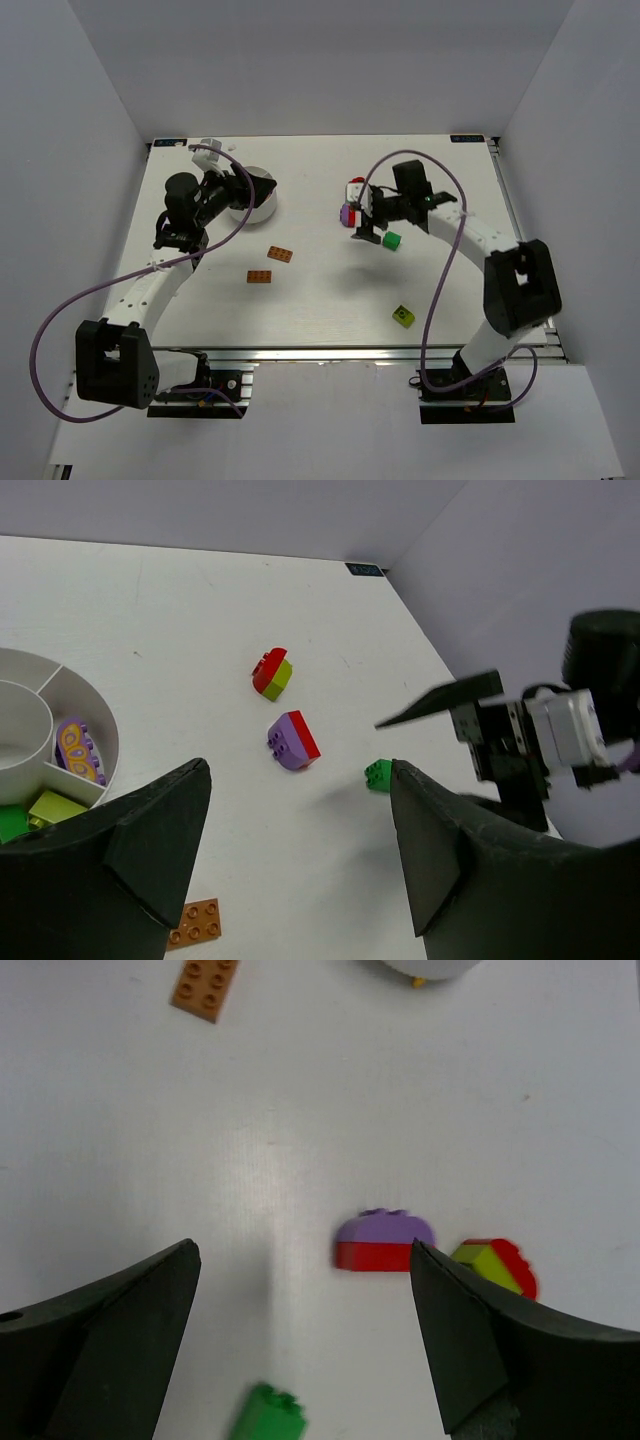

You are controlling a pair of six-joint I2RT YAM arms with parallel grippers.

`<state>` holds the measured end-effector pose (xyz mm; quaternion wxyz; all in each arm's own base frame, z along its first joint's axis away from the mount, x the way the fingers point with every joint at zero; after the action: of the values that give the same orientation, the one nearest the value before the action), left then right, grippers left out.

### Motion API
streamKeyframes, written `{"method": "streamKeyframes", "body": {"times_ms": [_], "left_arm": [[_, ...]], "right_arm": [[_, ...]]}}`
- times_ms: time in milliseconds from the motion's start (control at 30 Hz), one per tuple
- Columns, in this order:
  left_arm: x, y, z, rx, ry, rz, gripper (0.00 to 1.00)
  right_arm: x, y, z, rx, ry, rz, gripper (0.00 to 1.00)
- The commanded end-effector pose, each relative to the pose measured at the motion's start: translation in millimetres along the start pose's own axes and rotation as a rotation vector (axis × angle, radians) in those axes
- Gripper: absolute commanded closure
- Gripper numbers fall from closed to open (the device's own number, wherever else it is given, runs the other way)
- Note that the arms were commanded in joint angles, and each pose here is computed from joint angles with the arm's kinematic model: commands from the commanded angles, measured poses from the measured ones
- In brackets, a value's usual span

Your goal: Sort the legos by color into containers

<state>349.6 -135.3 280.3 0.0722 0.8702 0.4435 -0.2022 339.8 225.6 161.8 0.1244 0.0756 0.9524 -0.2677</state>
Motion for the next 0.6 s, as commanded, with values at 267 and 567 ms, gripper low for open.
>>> {"method": "streamKeyframes", "body": {"times_ms": [267, 567], "left_arm": [[-4.3, -1.7, -10.5, -0.03, 0.003, 0.009, 0.13], [-1.1, 2.7, -4.7, -0.009, -0.02, 0.006, 0.02]], "right_arm": [[-63.6, 38.7, 14.1, 0.077, -0.084, -0.134, 0.11], [-83.7, 59.3, 48.1, 0.155, -0.012, -0.116, 0.11]]}}
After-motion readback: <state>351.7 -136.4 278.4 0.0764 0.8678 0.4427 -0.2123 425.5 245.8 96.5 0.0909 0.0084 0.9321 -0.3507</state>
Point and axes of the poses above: each gripper's point midway between its finger pads, its own y axis out along the fingers, its own x axis along the line the jaws close on, z = x × y, the point moved 4 cm from there along -y, back along the fingers, and after that the axes turned 5 degrees about y, right-handed, at the moved point
